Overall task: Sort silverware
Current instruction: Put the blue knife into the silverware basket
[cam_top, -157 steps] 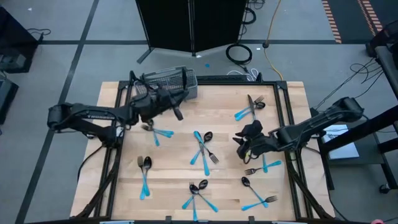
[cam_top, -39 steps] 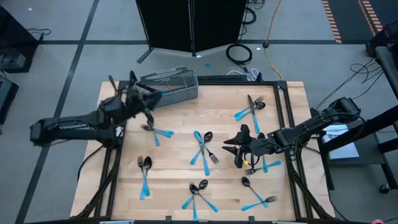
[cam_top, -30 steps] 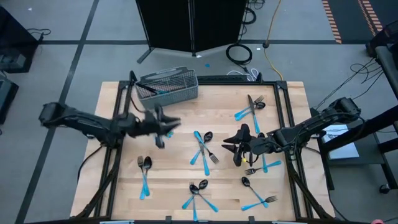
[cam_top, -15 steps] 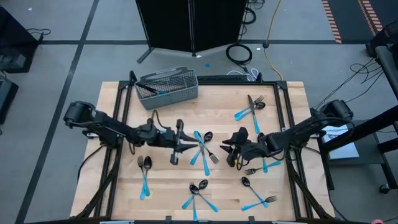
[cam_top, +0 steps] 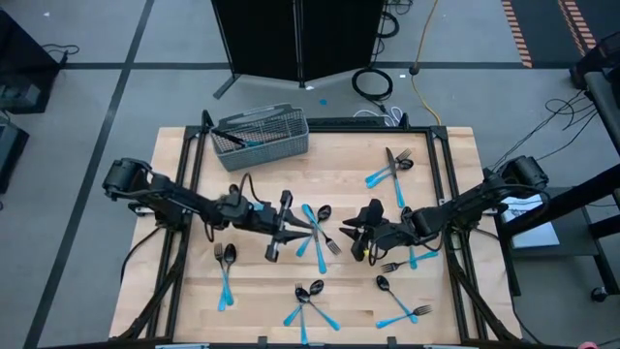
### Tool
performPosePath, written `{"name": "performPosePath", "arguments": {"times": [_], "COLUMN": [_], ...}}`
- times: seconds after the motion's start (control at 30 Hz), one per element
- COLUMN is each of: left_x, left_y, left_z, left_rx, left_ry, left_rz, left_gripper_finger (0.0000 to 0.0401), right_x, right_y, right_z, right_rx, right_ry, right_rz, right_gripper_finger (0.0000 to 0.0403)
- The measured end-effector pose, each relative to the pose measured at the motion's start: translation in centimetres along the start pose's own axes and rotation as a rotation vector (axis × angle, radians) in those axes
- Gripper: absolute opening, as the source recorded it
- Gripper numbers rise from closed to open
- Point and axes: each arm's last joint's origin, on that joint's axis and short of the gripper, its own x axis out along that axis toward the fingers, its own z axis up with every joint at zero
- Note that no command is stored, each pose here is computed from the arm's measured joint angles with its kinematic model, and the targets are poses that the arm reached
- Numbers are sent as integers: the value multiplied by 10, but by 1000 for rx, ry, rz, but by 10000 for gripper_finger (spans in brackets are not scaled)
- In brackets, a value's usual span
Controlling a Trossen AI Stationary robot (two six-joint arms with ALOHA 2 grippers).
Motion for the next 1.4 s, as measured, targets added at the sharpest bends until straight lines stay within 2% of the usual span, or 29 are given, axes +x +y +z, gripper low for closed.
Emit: {"name": "performPosePath", "arguments": {"times": [0.2,0.3,0.5,0.63,0.73,1.1,1.4], "left_x": [1,12,31,31,31,30,30], "left_y": [-6,-10,-10,-11,-11,-10,-10], "left_z": [-2,-4,2,1,1,0,-1], "left_rx": [6,42,101,105,105,121,121], "left_ry": [30,163,537,597,597,609,611], "left_rz": [-21,-12,117,143,142,138,137], "left_gripper_finger": [75,75,75,75,75,75,75], "right_x": [0,0,0,0,3,-3,-4], "right_y": [1,1,0,-8,-28,-134,-178], "right_z": [1,1,0,-2,3,23,31], "right_rx": [5,5,-6,-50,-13,222,253], "right_ry": [-9,-9,-4,44,92,374,458], "right_rz": [7,7,-1,-56,-166,-652,-771], "right_gripper_finger": [112,112,112,112,112,112,134]}}
